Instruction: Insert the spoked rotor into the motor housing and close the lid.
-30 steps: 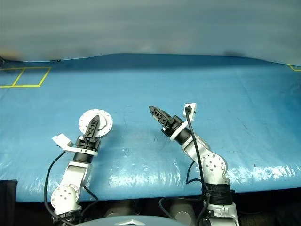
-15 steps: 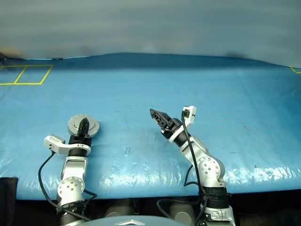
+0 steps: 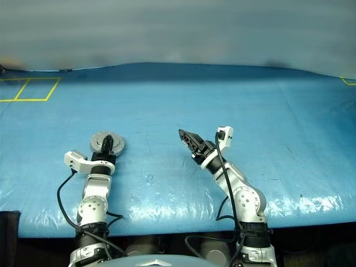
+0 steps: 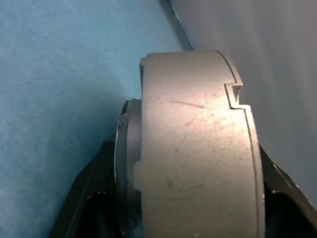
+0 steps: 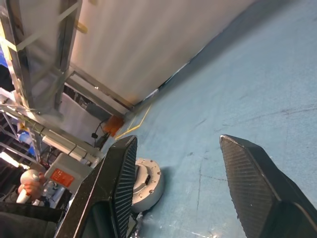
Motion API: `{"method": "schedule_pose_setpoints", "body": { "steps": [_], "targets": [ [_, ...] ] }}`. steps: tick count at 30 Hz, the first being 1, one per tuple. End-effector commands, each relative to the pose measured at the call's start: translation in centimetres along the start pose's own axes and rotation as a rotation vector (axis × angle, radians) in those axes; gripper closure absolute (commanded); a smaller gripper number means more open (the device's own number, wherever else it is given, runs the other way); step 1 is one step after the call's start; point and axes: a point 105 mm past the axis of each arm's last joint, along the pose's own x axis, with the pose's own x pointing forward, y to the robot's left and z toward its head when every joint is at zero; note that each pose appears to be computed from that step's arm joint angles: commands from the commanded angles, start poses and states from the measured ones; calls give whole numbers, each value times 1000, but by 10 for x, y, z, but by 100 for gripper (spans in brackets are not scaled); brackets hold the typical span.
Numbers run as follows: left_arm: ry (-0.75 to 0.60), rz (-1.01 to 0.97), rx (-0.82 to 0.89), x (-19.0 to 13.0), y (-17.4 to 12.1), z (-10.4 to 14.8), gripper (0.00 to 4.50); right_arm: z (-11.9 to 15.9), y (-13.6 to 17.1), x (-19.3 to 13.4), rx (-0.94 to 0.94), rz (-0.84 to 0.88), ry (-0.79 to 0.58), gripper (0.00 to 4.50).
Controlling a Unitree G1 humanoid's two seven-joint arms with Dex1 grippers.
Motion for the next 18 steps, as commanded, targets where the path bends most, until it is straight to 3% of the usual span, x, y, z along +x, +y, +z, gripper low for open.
{"method": "schedule_pose_setpoints", "body": {
  "steps": [1,3,10,18],
  "targets": [
    [-14,-26,17,-2,-10,-1,197,7,12,2,-11,43,-37,171],
    [-4,-41,29,-4,-12,-3,197,5,12,2,-12,44,-33,171],
    [-71,1,95,-13,-3,17,3,4,10,1,8,41,-13,169],
    [-203,59,208,-29,13,59,3,2,8,1,2,35,9,169]
  ]
}}
